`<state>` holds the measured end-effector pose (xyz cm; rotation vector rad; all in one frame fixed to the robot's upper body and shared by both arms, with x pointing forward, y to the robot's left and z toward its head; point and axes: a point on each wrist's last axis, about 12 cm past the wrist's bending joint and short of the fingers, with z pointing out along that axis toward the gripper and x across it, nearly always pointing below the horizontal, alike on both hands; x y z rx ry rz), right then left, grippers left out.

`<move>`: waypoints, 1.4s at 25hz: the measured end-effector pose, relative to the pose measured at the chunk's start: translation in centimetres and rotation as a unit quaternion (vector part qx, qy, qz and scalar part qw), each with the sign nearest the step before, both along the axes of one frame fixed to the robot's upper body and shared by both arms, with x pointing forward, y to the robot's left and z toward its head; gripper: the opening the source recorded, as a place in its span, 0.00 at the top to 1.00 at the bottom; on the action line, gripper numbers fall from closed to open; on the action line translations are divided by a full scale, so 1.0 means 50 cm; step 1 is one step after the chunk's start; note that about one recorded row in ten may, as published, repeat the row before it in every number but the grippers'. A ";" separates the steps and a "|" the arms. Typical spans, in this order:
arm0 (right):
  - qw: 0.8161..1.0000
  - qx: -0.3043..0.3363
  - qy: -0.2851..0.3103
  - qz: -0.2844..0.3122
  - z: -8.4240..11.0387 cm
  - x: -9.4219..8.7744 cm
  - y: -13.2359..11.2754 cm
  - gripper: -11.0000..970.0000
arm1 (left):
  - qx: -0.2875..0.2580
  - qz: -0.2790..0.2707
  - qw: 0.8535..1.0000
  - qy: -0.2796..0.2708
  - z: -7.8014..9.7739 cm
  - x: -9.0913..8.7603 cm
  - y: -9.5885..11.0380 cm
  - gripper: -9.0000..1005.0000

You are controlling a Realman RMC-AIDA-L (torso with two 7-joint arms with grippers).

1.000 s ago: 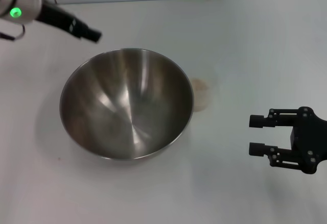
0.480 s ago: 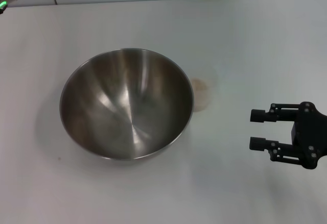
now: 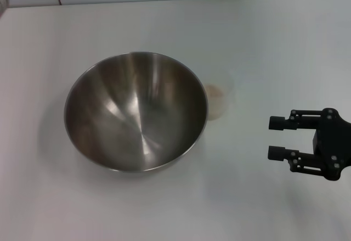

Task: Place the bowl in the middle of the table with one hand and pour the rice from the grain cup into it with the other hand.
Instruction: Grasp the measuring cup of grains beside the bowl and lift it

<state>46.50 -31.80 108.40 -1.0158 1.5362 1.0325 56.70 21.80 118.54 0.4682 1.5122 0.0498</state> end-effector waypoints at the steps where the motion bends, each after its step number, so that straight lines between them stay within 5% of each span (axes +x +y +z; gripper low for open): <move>1: 1.000 0.000 0.000 0.000 0.000 0.000 0.000 0.43 | -0.008 -0.002 1.000 -0.008 -0.006 -0.011 -0.008 0.19; 9: 1.000 -0.006 -0.004 -0.005 0.001 0.010 0.002 0.43 | -0.158 -0.017 0.987 0.027 -0.039 -0.047 -0.036 0.19; 15: 1.000 -0.008 -0.006 -0.005 0.003 0.013 0.002 0.43 | -0.265 0.010 0.964 0.032 -0.003 -0.034 0.012 0.19; 19: 1.000 -0.009 -0.005 -0.007 0.002 0.011 0.000 0.43 | -0.203 -0.023 0.977 0.061 -0.013 -0.031 0.003 0.19; 23: 1.000 -0.011 -0.008 -0.006 0.004 0.013 0.000 0.43 | -0.041 -0.048 0.996 0.058 -0.043 -0.029 -0.014 0.19; 27: 1.000 -0.014 -0.013 -0.003 0.010 0.021 0.002 0.43 | -0.050 0.010 0.998 -0.024 -0.098 -0.059 -0.016 0.19; 28: 1.000 -0.013 -0.013 -0.002 0.011 0.022 0.004 0.43 | -0.050 0.010 0.998 -0.024 -0.098 -0.059 -0.016 0.19; 32: 1.000 -0.012 -0.012 -0.001 0.012 0.023 0.005 0.43 | -0.107 -0.019 0.973 -0.205 -0.075 -0.116 -0.034 0.19; 35: 1.000 -0.009 -0.012 0.001 0.012 0.023 0.008 0.43 | -0.121 -0.071 0.962 -0.236 -0.069 -0.133 -0.041 0.19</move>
